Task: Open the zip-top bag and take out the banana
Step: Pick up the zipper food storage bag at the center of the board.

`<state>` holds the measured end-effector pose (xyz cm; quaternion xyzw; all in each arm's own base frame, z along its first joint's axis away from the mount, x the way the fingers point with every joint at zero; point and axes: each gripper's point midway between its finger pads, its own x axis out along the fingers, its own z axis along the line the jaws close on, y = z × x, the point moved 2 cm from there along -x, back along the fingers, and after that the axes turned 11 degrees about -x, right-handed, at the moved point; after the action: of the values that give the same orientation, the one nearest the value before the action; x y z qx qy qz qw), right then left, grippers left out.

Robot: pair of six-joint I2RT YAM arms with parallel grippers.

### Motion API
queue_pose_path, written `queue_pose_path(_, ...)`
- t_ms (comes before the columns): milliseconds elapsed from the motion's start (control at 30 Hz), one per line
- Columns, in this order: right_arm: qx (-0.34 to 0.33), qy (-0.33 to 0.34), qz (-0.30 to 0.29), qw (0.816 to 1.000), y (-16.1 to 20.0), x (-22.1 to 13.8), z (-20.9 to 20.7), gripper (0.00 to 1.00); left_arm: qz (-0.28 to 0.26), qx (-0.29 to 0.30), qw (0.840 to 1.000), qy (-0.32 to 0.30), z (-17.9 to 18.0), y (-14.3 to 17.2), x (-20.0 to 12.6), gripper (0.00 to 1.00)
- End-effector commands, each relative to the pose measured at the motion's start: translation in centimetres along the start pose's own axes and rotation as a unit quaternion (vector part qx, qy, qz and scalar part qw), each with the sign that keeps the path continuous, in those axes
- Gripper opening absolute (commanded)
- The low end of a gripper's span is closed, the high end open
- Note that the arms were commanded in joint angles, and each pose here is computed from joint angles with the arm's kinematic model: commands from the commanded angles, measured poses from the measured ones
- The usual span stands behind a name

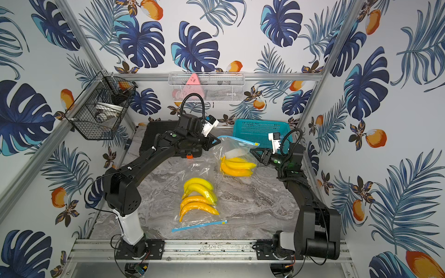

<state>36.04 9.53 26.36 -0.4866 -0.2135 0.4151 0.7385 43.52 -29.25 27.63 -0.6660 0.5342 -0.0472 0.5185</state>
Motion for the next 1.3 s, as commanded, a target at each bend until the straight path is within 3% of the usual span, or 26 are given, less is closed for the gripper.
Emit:
queue_pose_path(0, -0.024, -0.021, -0.029, 0.999, -2.0, 0.4, 0.7, 0.38, -0.015, 0.003, 1.000, 0.017, -0.6, -0.7, -0.1, 0.00)
queue_pose_path(267, -0.026, -0.009, -0.026, 0.999, -1.9, 1.2, -0.7, 0.45, -0.027, -0.012, 0.999, 0.020, 0.1, -1.0, -1.0, 0.00)
queue_pose_path(400, -0.027, -0.028, -0.030, 0.999, -2.7, 1.6, -0.5, 0.40, -0.033, -0.022, 0.999, 0.028, 0.3, -1.2, -1.2, 0.00)
queue_pose_path(867, -0.024, -0.056, -0.049, 0.997, -3.8, 3.9, -0.7, 0.40, -0.036, -0.035, 0.997, 0.051, 0.0, -1.0, -1.1, 0.00)
queue_pose_path(1267, -0.021, -0.076, -0.030, 0.996, -4.6, 3.9, 0.6, 0.00, -0.027, -0.044, 0.998, 0.022, 1.5, -0.7, -1.5, 0.00)
